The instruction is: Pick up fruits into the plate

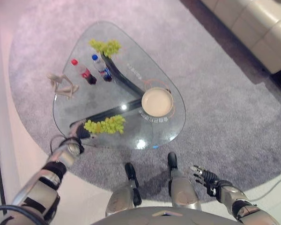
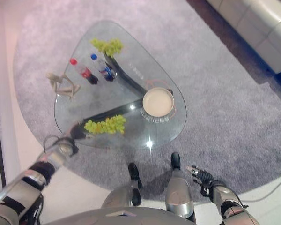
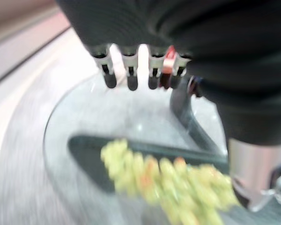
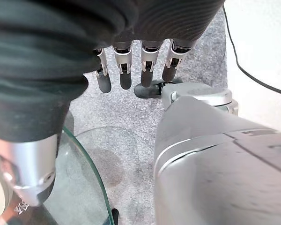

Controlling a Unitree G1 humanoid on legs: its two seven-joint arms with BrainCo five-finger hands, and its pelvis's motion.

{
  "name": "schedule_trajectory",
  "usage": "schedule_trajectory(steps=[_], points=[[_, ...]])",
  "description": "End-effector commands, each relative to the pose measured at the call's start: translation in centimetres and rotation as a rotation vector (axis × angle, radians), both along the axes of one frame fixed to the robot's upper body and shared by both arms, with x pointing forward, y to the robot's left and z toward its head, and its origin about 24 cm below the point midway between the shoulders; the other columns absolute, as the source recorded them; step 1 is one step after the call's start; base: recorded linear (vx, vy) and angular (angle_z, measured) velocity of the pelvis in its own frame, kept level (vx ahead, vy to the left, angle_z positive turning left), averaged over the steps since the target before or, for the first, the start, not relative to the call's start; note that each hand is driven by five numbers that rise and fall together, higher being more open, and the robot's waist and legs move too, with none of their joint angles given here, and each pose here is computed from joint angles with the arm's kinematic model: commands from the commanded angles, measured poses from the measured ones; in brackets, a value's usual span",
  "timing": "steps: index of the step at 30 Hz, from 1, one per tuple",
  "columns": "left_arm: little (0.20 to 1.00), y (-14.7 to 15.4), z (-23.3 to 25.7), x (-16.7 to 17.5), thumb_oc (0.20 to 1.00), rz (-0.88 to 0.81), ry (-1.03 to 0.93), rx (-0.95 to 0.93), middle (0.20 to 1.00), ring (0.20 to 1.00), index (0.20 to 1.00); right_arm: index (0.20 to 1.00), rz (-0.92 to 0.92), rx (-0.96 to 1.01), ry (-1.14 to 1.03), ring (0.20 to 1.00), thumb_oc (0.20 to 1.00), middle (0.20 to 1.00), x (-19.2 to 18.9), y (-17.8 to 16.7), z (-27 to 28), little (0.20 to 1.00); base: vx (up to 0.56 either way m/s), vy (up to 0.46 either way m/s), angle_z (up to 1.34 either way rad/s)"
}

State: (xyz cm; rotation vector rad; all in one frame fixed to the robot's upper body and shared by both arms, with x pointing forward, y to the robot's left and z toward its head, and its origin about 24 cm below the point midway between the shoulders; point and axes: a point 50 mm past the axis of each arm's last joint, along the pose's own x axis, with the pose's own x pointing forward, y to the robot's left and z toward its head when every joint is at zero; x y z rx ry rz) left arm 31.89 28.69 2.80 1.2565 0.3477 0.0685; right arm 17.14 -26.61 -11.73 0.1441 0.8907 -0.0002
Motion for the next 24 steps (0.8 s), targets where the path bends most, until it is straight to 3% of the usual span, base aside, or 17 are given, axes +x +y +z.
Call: schedule_trajectory(steps=[1,2,10,24], points=[[1.0,2.9,3.8,1.0,1.0,0.036,-0.051,0.251,1.0,1.0,1.0,1.0,-0.01,0.059,-0.076,1.0,1.0,1.0,1.6,1.3,0.5,1.0,-0.13,-0.054,0.04],[1.0,3.7,5.7,1.9,1.0,0.045,-0.067,0.37,1.0,1.0,1.0,1.0,-0.036,0.077,-0.113,1.0,1.0,1.0,2.5,1.1,1.1,1.0,-0.11,-0.046,0.04],[1.0,4.1,9.3,3.9,1.0,0.066,-0.061,0.576,1.0,1.0,1.0,1.0,-0.099,0.153,-0.197,1.0,1.0,1.0,4.6,1.3,2.4,1.0,-0.09,-0.023,-0.04],[1.0,2.0,12.0,6.1,1.0,0.119,-0.076,0.634,1.0,1.0,1.0,1.0,-0.201,0.313,-0.337,1.0,1.0,1.0,7.4,2.8,4.3,1.0,-0.04,-0.008,-0.03]])
